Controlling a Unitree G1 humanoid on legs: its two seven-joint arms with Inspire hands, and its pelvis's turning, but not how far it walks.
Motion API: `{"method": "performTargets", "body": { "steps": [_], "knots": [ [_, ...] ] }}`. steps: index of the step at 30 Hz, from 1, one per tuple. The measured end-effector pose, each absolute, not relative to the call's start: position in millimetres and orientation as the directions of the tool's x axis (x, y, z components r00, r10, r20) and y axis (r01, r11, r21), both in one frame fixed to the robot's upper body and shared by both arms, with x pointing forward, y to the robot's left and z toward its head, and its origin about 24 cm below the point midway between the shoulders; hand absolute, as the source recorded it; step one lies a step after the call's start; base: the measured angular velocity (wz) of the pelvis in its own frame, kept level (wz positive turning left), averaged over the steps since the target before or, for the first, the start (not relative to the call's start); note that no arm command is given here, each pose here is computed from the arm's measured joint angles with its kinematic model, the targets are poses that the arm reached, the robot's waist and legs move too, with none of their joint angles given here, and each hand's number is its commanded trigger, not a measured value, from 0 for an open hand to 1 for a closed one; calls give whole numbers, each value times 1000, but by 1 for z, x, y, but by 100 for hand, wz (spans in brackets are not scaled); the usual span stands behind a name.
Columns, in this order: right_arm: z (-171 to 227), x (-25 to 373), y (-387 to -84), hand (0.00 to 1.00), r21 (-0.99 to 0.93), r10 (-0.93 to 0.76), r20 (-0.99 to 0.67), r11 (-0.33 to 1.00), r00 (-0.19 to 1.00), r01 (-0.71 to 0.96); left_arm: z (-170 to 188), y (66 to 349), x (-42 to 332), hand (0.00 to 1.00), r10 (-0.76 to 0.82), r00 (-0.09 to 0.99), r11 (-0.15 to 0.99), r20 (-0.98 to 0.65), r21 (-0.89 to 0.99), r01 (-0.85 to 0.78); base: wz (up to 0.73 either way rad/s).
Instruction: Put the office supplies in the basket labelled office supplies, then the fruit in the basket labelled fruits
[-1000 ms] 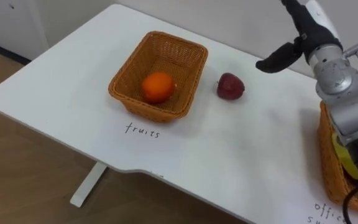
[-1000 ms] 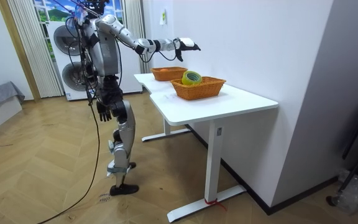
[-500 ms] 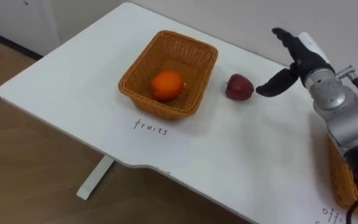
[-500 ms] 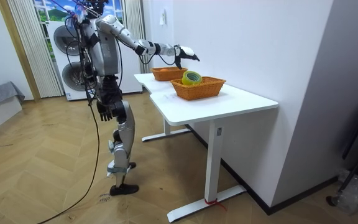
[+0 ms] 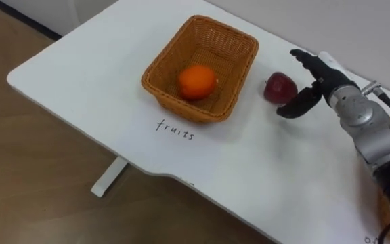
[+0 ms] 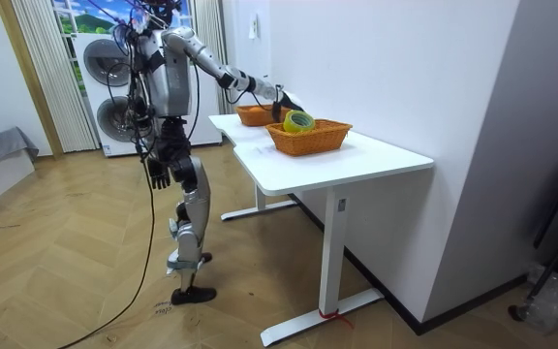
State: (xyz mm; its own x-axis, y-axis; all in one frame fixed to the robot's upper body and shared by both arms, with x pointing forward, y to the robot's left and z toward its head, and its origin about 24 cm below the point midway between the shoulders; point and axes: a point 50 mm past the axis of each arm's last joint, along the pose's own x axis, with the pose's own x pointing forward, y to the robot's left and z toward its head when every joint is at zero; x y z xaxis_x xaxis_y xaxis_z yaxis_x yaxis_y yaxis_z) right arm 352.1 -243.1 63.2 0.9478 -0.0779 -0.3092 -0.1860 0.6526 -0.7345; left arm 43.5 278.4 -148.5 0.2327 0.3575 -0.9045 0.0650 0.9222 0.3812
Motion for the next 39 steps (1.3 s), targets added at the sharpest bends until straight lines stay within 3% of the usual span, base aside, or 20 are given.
{"method": "performTargets", "body": {
  "steps": [39],
  "knots": [
    [82,368,-228,0,-782,-26,-233,599,972,-171,-146,271,80,0,349,341,907,-873,406,111,0]
  ]
}}
